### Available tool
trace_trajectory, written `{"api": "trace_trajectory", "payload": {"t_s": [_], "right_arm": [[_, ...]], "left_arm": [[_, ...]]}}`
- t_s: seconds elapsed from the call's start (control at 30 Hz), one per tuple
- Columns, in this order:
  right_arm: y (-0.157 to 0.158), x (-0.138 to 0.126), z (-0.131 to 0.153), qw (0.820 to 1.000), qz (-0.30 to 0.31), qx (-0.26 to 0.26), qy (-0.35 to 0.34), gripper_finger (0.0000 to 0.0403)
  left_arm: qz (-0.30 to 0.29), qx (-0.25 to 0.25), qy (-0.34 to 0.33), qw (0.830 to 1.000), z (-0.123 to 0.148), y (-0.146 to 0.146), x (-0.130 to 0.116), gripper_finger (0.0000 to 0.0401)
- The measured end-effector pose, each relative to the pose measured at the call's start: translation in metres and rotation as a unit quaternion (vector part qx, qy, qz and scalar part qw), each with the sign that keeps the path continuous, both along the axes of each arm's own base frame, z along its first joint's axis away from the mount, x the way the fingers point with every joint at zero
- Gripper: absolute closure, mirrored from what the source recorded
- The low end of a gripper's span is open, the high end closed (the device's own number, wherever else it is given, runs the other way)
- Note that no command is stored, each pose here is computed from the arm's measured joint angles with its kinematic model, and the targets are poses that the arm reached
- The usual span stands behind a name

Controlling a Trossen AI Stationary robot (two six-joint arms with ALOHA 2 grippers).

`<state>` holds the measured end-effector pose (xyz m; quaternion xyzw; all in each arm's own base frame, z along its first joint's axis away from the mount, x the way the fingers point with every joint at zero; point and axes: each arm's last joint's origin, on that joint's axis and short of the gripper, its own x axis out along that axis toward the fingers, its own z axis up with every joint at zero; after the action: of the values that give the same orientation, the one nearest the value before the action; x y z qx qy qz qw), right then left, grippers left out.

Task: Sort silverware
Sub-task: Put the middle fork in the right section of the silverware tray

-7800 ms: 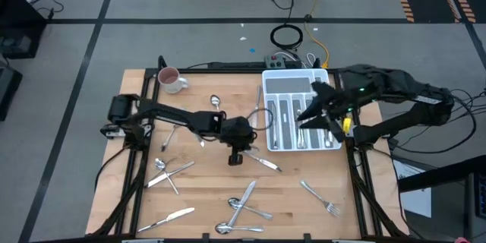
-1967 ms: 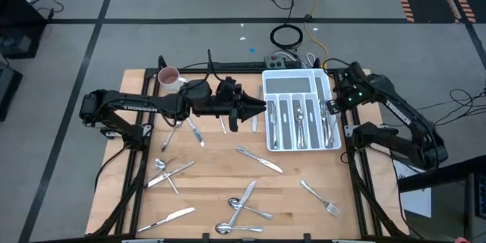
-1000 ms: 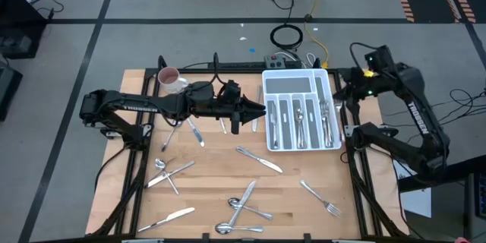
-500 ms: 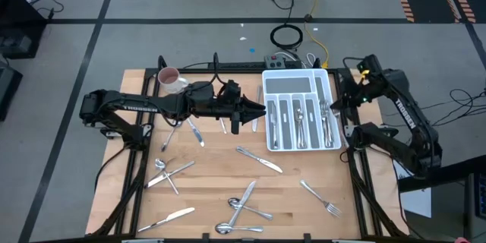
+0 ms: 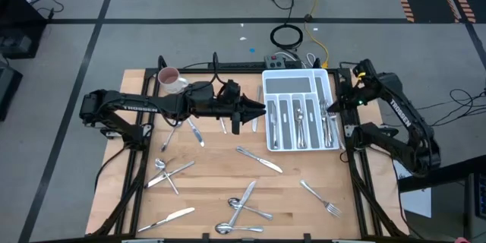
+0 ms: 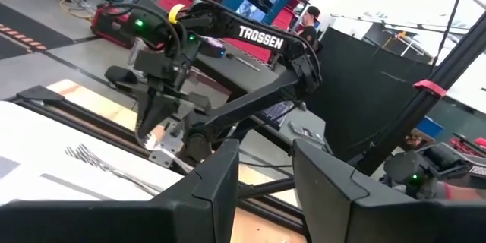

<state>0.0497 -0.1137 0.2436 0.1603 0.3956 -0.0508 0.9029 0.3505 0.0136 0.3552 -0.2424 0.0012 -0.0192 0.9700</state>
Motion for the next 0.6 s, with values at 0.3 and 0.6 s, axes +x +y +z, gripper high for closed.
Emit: {"api": "trace_trajectory", "payload": {"t_s": [0.3,0.6], "right_arm": [[-0.011,0.0,-0.006,0.999,-0.019,-0.027,-0.021,0.0403],[-0.014,-0.001,-0.012,0.995,-0.078,-0.057,0.009,0.0403]], "left_arm": [[0.004,-0.001,0.0,1.0,0.0,0.0,0.0,0.0272],[0.004,-0.001,0.0,1.0,0.0,0.0,0.0,0.0272]]}}
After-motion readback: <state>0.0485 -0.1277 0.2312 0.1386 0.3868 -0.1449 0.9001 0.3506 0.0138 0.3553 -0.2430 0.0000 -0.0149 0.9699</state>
